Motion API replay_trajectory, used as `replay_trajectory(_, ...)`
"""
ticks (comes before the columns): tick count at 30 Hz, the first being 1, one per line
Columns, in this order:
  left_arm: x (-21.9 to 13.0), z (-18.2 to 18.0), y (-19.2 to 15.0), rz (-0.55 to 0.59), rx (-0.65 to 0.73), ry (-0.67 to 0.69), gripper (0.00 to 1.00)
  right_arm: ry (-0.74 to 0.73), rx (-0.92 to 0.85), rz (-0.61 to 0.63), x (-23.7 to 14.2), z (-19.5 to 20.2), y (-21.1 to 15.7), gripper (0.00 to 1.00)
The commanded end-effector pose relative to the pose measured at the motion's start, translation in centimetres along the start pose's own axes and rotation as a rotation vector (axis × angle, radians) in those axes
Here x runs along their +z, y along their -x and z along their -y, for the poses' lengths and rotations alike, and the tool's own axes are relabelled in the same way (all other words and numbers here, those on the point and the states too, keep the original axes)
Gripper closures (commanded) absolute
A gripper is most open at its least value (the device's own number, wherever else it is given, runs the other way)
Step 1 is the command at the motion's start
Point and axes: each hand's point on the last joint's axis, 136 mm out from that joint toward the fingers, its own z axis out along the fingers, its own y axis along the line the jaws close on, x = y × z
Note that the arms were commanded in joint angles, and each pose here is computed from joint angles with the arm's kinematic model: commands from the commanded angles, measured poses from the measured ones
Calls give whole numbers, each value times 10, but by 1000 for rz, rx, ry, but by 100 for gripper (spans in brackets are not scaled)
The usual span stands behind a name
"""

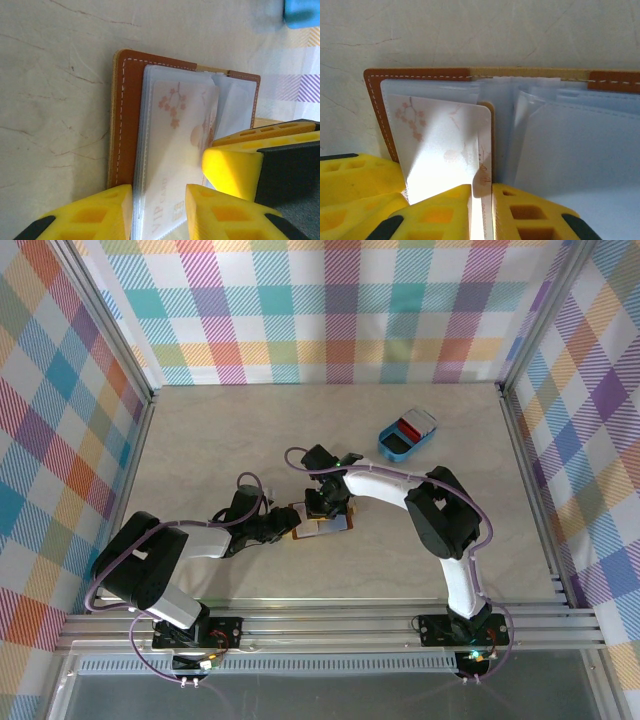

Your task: Put the credit cards into the card holder

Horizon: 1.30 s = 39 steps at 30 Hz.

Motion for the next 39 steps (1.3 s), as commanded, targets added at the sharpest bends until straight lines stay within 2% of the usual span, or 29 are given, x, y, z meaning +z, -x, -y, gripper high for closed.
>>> replay_trajectory(1, 1, -1, 0, -4, -5, -10, 67, 62, 1, -12, 1, -14, -2, 83)
replay_trajectory(16, 1, 0, 0, -4, -1, -15, 67, 152, 16, -13, 0, -29, -2, 87)
replay_trajectory(26, -1, 1, 1, 4, 2, -16, 68, 130, 18, 3, -5, -25, -2, 87)
replay_trajectory(39, -9, 8, 4, 25, 26, -22, 67, 65, 18, 53, -31, -7, 0, 71)
